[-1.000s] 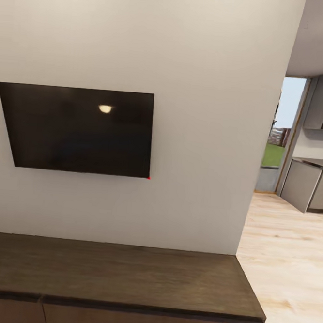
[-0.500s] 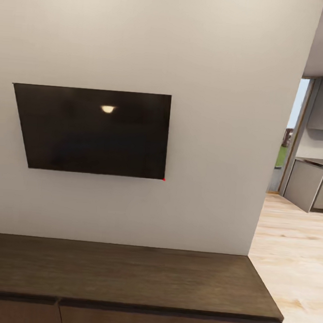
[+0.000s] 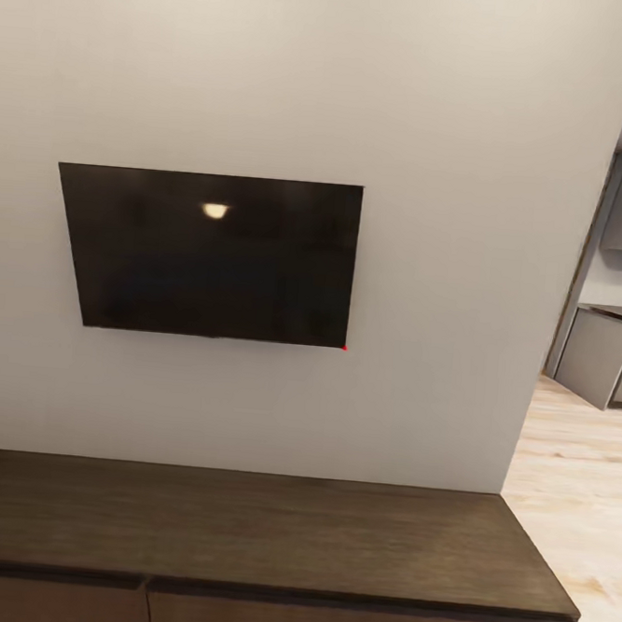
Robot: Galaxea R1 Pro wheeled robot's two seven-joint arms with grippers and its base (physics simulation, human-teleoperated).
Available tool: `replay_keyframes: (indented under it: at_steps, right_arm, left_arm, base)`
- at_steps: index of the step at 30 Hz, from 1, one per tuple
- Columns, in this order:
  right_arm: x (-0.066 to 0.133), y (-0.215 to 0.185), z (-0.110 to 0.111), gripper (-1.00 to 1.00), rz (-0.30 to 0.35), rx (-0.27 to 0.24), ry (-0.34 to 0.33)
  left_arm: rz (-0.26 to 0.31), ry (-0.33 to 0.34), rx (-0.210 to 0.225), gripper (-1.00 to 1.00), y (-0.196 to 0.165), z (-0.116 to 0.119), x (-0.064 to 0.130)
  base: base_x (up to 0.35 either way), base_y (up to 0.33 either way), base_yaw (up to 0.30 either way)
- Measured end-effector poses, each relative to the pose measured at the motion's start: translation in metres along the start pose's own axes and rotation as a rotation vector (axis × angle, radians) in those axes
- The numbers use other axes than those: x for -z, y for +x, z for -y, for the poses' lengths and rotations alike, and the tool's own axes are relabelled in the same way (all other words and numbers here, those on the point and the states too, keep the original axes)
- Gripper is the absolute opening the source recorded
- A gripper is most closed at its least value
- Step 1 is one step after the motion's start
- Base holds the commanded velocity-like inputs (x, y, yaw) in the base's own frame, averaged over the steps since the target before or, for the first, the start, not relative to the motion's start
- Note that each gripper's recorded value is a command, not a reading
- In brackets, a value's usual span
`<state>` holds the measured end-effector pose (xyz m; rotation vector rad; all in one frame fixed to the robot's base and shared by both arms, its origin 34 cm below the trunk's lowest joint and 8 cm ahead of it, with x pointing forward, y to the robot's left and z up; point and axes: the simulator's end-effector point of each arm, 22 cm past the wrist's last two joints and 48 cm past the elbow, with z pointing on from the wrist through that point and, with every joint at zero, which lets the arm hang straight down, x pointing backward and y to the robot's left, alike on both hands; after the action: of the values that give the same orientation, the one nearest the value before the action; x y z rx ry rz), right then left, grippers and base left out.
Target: Place each of the two pumpkins and all three candles from the living room inside a cabinet in the living room (use any cabinet), then make sure every cabinet is closed, and position the cauldron so it is next to a table in the living room.
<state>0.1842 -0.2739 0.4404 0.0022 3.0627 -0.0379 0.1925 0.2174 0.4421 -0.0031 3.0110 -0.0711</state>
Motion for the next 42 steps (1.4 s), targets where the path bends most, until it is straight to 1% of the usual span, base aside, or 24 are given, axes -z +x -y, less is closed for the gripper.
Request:
replay_keyframes:
  at_steps: [23, 42]
  right_arm:
    - [0.0, -0.0003, 0.0001, 1.0, 0.0, -0.002, 0.0]
    - [0.0, -0.0009, -0.0006, 1.0, 0.003, 0.0, -0.001]
  left_arm:
    - [-0.002, 0.0, -0.001, 1.0, 0.001, 0.0, 0.0]
    - [-0.001, 0.005, 0.0, 1.0, 0.0007, 0.0036, 0.0]
  base:
    - [-0.001, 0.248, 0.0]
    - [-0.003, 0.017, 0.0]
